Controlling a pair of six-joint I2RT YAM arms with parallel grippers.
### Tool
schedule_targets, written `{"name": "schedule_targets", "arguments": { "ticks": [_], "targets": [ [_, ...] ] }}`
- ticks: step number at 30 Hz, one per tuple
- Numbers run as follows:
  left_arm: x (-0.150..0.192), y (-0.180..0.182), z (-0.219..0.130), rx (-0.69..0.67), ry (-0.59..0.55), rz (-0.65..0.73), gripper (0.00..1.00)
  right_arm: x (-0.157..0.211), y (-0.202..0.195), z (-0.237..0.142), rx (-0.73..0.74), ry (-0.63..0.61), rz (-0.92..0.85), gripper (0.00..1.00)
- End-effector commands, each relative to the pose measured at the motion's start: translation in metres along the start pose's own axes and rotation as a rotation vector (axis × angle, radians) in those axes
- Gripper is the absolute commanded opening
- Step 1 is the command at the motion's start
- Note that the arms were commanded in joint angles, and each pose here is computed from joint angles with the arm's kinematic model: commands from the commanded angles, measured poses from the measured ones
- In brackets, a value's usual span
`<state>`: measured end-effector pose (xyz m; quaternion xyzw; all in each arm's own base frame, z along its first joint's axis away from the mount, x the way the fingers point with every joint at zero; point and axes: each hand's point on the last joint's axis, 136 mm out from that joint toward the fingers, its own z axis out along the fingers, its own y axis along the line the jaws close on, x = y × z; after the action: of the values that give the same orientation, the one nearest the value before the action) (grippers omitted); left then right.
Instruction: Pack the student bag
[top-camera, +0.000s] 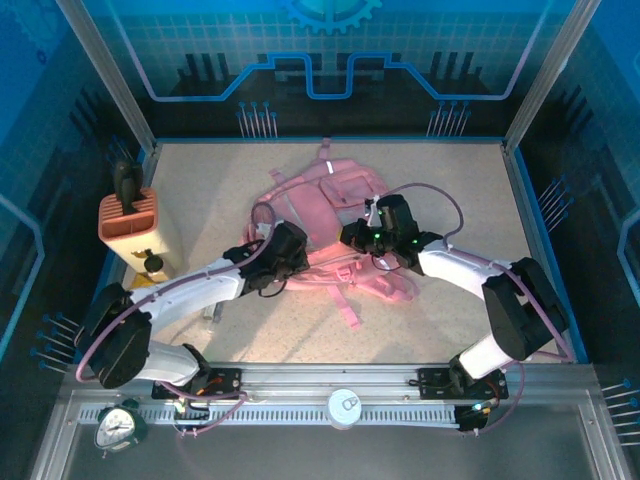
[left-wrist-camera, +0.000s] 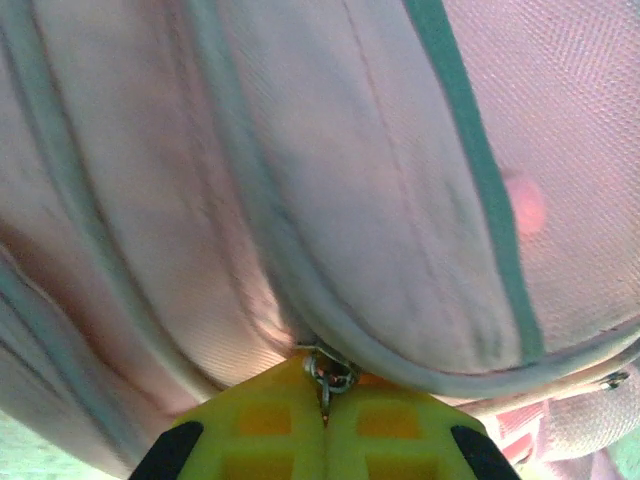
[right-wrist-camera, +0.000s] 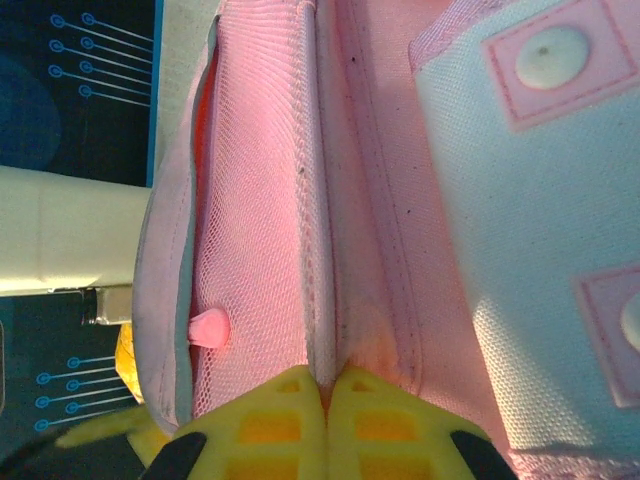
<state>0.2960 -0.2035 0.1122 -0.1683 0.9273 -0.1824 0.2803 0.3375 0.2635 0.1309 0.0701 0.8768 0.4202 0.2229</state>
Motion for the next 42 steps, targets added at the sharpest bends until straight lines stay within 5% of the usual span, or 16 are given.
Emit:
{"name": "schedule_targets", "arguments": {
  "ticks": [1,13,19,26,35,42],
  "targets": [
    [0.006,0.023,-0.004,-0.026,0.08,0.15,0.0,-0.016,0.015,-0.016,-0.031,0.005,-0.061,0.0],
    [0.062,-0.075,-0.006,0.248,0.191,0.352,0.0,-0.077,-0.023,-0.038,0.05,-0.054,-0.028,0.0],
    [0.085,-0.124,0.013,0.317,0.251,0.368,0.0,-0.107,-0.036,-0.048,0.055,-0.051,0.005,0.25],
    [0.083,-0.123,0.017,0.282,0.249,0.442,0.0,-0.061,-0.045,-0.079,0.067,-0.018,0.038,0.54],
    [0.09,-0.128,0.015,0.327,0.272,0.478,0.0,0.011,-0.046,-0.071,0.006,0.067,0.154,0.61],
    [0.09,-0.132,0.013,0.336,0.277,0.486,0.0,0.033,-0.042,-0.047,-0.009,0.088,0.179,0.54]
  ]
}}
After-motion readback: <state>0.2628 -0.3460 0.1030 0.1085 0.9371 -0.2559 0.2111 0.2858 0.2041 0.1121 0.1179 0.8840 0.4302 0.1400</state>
